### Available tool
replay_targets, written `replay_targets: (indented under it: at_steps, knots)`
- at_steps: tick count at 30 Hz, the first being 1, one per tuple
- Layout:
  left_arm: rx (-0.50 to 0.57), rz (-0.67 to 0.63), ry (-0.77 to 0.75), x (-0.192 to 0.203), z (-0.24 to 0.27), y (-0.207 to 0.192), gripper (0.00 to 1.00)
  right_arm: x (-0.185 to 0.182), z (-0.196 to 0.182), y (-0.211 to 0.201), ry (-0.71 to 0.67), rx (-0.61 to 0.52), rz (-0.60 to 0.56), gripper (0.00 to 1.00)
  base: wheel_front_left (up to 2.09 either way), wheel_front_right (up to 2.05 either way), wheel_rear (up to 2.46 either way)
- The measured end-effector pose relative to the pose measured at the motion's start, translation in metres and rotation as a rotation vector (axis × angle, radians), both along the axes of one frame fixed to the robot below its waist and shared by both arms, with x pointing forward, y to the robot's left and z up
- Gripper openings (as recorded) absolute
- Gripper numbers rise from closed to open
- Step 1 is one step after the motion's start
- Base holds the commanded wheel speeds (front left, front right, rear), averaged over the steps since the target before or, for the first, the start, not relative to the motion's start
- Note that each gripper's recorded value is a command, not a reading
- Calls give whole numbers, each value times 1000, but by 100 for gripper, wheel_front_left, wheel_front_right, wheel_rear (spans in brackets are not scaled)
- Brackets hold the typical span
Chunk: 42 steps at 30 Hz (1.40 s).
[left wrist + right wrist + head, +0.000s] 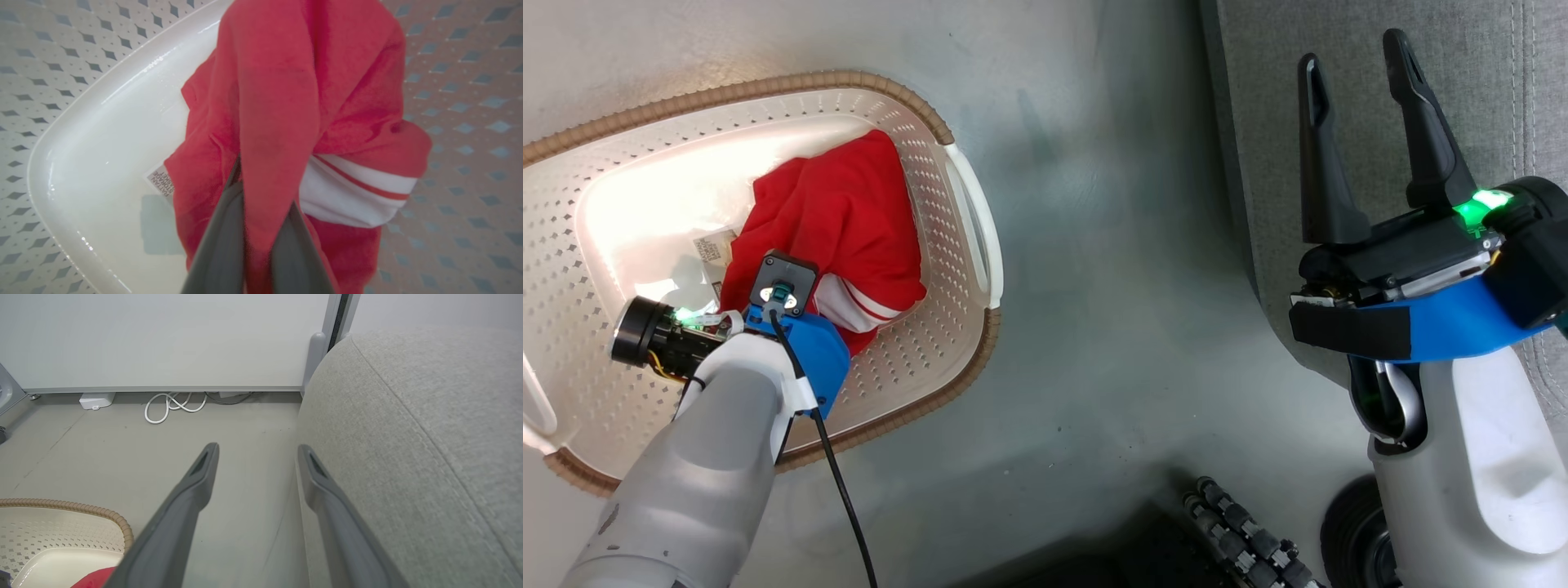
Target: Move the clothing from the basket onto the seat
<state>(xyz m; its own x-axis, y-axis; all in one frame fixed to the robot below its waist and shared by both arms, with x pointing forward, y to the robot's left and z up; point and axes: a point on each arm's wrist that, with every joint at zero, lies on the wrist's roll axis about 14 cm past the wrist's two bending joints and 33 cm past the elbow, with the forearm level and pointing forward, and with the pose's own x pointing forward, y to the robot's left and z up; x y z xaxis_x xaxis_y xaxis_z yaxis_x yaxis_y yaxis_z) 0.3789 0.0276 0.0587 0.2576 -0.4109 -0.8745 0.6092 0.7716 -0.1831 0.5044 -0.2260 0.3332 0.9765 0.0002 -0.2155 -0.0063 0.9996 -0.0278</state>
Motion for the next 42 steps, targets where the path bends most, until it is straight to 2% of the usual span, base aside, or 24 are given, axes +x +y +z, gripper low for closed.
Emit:
replay_targets:
  at_steps: [18, 24, 32, 42]
  knots:
    - [-23, 45, -13, 7, 15, -4, 0, 3, 12, 3, -23, -22, 17, 100, 0, 0, 0]
    - [-42, 77, -49, 14, 36, -4, 0, 4, 31, 7, -60, -25, 28, 100, 0, 0, 0]
    - [-116, 112, -132, 23, 91, -10, 0, 0, 77, 13, -143, -18, 35, 100, 0, 0, 0]
    - [-287, 175, -349, 42, 201, -28, 0, -28, 135, 28, -226, 9, 59, 100, 0, 0, 0]
